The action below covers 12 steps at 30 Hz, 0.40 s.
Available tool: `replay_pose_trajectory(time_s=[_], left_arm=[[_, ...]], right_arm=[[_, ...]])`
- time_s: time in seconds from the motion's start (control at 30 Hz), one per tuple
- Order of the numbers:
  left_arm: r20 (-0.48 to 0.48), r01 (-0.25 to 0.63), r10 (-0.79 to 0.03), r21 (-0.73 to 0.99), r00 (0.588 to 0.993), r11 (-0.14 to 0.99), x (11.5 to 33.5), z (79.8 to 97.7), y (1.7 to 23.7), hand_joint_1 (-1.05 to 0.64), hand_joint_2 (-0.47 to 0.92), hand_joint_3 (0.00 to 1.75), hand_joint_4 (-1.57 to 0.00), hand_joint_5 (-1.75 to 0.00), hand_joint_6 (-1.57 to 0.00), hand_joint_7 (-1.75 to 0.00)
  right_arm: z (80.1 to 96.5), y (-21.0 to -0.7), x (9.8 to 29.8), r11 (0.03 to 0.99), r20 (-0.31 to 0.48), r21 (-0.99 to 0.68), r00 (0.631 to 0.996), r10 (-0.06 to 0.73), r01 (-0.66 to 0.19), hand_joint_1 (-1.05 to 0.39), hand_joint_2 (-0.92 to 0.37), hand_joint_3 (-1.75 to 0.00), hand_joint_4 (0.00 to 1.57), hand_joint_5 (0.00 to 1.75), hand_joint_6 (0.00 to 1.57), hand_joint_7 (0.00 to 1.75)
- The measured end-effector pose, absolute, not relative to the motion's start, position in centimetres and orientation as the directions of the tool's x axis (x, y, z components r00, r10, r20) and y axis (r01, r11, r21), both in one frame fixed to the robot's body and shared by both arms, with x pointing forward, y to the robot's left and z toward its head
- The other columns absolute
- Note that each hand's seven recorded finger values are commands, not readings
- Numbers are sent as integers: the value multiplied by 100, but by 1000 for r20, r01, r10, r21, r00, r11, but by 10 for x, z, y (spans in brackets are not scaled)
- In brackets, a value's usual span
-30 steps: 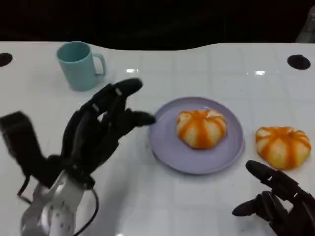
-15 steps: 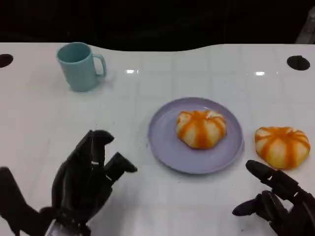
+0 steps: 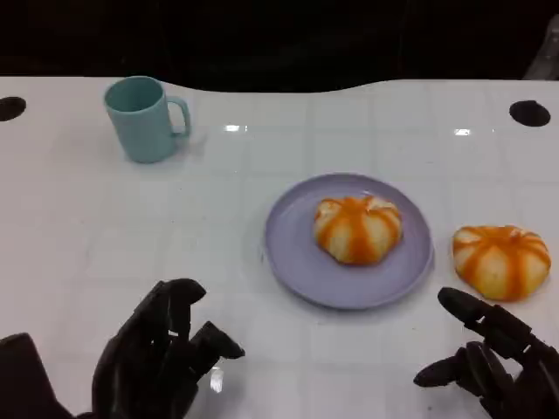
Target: Grasp the bread from the table and place it into the plate.
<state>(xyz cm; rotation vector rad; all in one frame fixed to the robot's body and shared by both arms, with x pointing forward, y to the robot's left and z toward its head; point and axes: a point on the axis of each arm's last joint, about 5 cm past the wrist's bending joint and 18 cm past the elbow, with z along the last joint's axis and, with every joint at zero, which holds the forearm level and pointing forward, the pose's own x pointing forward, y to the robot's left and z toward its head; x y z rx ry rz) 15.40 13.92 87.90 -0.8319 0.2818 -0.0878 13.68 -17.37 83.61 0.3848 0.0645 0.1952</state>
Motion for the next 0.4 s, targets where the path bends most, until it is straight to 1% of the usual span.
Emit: replay_pose_trajectory(time_s=[0.2,0.4], left_arm=[[-209,-31,-176,-724,962,689,155,878,142,-51,92,46,-77,-175,-54,-172],[-186,-7,-176,-705,967,709,157,875,144,-51,92,45,-76,-175,-55,-171]], right_arm=[[836,-174,137,908,-24,380,979,203,-179,-74,-92,-31,72,109,102,19],[836,-174,137,906,-22,384,979,204,-180,-74,-92,-31,73,109,102,19]])
